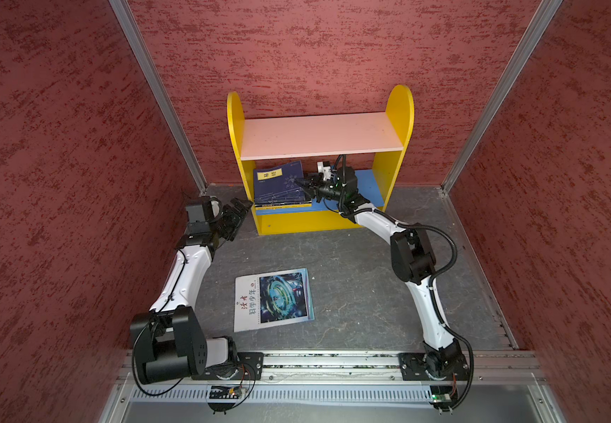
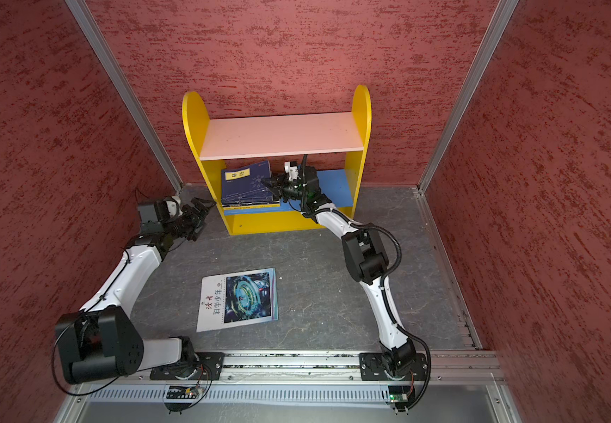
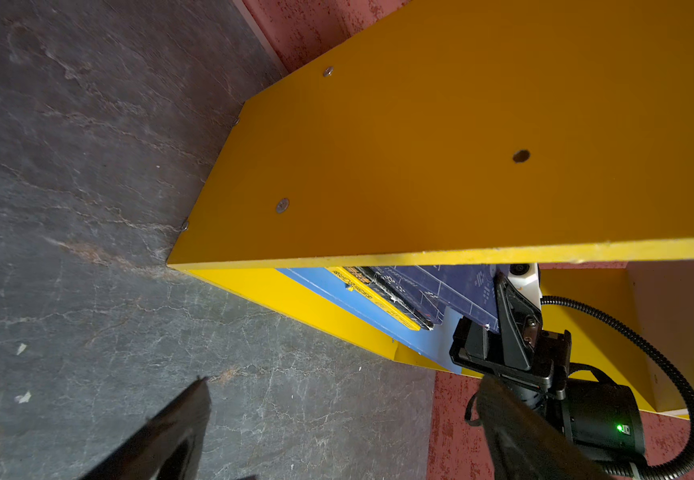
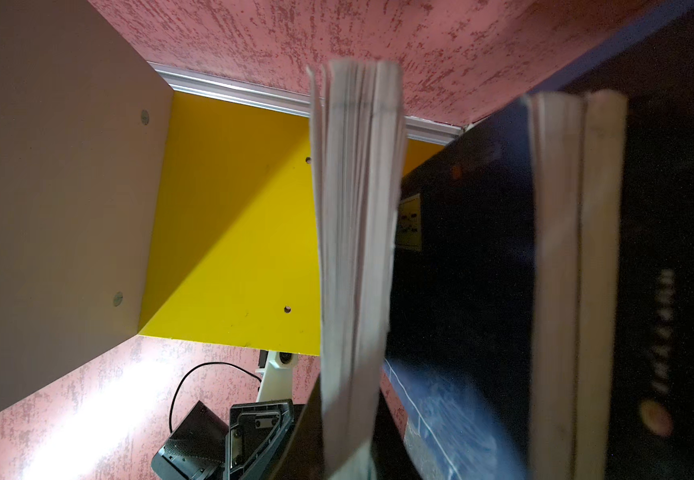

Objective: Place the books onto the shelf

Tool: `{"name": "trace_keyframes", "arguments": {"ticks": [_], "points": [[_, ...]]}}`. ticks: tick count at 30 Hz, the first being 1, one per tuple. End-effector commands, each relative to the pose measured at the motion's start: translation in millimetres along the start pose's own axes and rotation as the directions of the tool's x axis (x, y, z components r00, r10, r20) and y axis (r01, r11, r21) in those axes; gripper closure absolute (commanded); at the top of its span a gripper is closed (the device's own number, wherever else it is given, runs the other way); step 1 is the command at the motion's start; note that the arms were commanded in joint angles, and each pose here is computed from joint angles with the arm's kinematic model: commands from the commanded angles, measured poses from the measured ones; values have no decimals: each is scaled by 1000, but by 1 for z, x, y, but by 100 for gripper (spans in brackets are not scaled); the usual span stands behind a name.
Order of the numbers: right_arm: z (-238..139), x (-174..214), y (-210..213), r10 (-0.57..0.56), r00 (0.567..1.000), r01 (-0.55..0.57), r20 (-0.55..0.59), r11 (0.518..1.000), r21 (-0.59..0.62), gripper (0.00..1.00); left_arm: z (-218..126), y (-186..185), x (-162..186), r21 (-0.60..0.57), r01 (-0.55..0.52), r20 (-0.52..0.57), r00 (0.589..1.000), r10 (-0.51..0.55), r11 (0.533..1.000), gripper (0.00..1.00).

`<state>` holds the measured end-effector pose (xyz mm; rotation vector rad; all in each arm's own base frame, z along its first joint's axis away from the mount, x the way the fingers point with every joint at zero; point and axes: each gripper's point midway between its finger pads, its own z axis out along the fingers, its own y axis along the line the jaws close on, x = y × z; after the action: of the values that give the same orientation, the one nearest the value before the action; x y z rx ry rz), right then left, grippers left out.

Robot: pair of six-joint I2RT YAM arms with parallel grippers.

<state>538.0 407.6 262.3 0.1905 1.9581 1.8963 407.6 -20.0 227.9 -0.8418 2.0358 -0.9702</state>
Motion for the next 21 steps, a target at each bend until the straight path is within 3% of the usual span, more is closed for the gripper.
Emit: {"name": "trace_keyframes", "arguments": {"ticks": [1,21], "points": [[4,-3,25,-20,999,22,29,999,-40,85,3,-12,-11,19,-53,39,998,52,998,1],[6,10,3,-5,1000,5,9,999,37,85,31,-9,-21,-4,-58,56,997,58,998,1]]}}
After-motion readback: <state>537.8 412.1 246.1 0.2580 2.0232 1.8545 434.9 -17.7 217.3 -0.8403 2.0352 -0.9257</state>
